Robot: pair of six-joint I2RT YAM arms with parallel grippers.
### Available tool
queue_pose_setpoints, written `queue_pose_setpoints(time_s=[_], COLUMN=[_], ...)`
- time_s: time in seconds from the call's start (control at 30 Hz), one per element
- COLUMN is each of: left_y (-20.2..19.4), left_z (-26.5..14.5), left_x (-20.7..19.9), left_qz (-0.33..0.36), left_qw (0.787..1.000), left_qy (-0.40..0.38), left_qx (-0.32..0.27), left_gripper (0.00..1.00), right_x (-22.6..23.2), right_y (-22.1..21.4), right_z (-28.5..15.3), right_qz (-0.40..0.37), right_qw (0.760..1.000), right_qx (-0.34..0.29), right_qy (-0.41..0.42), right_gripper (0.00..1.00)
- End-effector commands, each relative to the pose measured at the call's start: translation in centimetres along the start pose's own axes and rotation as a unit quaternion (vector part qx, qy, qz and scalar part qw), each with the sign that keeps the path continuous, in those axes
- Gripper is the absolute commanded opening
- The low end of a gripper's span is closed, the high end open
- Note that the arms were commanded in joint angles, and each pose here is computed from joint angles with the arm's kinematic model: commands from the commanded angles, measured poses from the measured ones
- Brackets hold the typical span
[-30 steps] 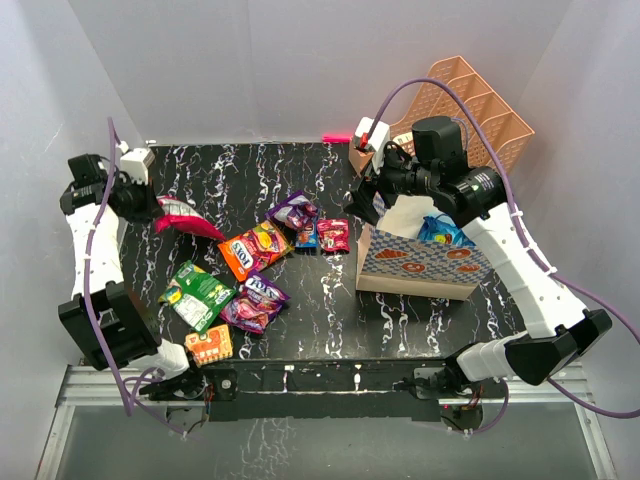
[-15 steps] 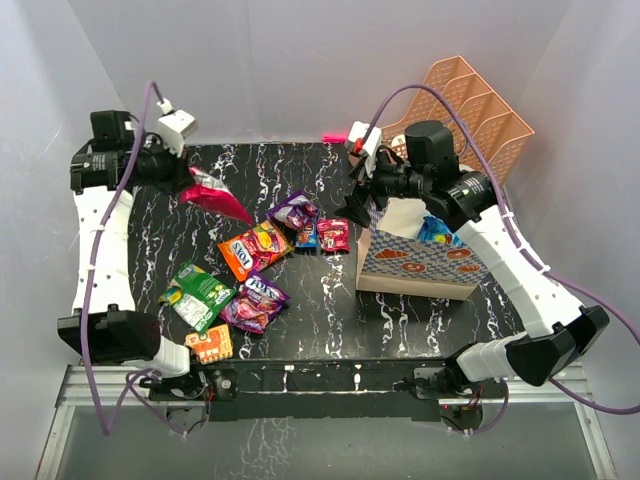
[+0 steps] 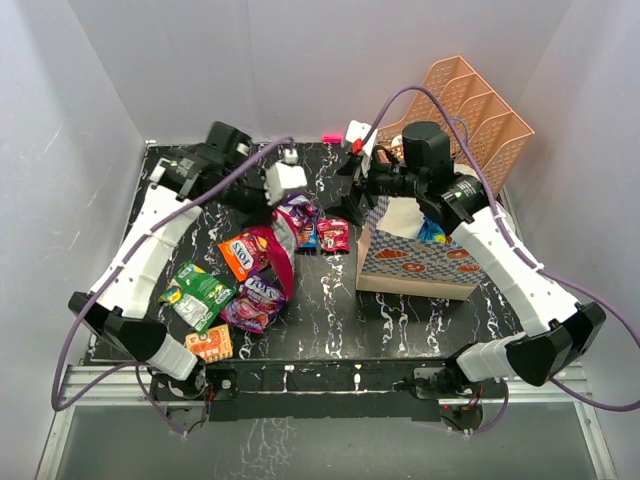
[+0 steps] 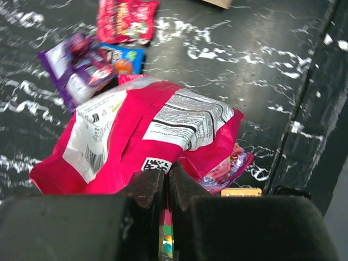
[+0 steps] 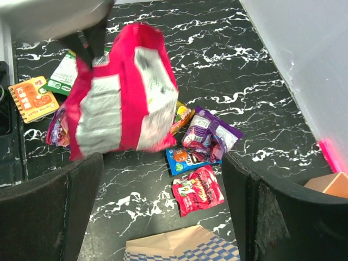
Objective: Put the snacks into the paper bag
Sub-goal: Pick up the snack from the center of the board, then place the snack in the paper bag.
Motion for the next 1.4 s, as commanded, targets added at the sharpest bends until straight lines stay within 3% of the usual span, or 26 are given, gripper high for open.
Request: queue_pose_setpoints(time_s=[0.0, 0.3, 0.57, 0.87, 1.37], left_y=[0.9, 2.0, 3.0, 2.6, 2.8], left_z=[-0.2, -1.4, -3.6, -3.3, -2.5], left_x=[-3.4, -8.9, -11.3, -12.4, -12.9], left_qz=[0.091, 0.178, 0.222, 0.229, 0.228], left_qw=[0.995, 0.974, 0.957, 0.949, 0.946], left_qy=[-0.036, -0.137, -0.165, -0.192, -0.211], left_qx=[0.019, -0.028, -0.090, -0.099, -0.095], left_gripper=[0.00, 0.00, 0.00, 0.00, 0.00], right_x=[0.0, 2.4, 5.1, 4.6, 6.2], right_y=[0.4, -0.3, 0.1, 0.3, 0.6], right_z=[0.8, 2.2, 2.8, 3.7, 5.3], right_qz=[0.007, 0.050, 0.082, 0.094, 0.120], right_qw=[1.000, 0.994, 0.972, 0.968, 0.957], right_qx=[-0.031, -0.059, -0.097, -0.101, -0.104], right_qy=[-0.002, 0.083, 0.199, 0.209, 0.243], right_gripper=[0.94, 0.93, 0.93, 0.93, 0.84])
Point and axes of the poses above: each gripper's point midway between its finger pads, its own z axis out along the fingers, its own x axis along the line the jaws close on, y = z × x, the point moved 1 cm from there along -z, back along the fingers, and after that the axes turned 9 degrees about -z, right-handed, at the moved point
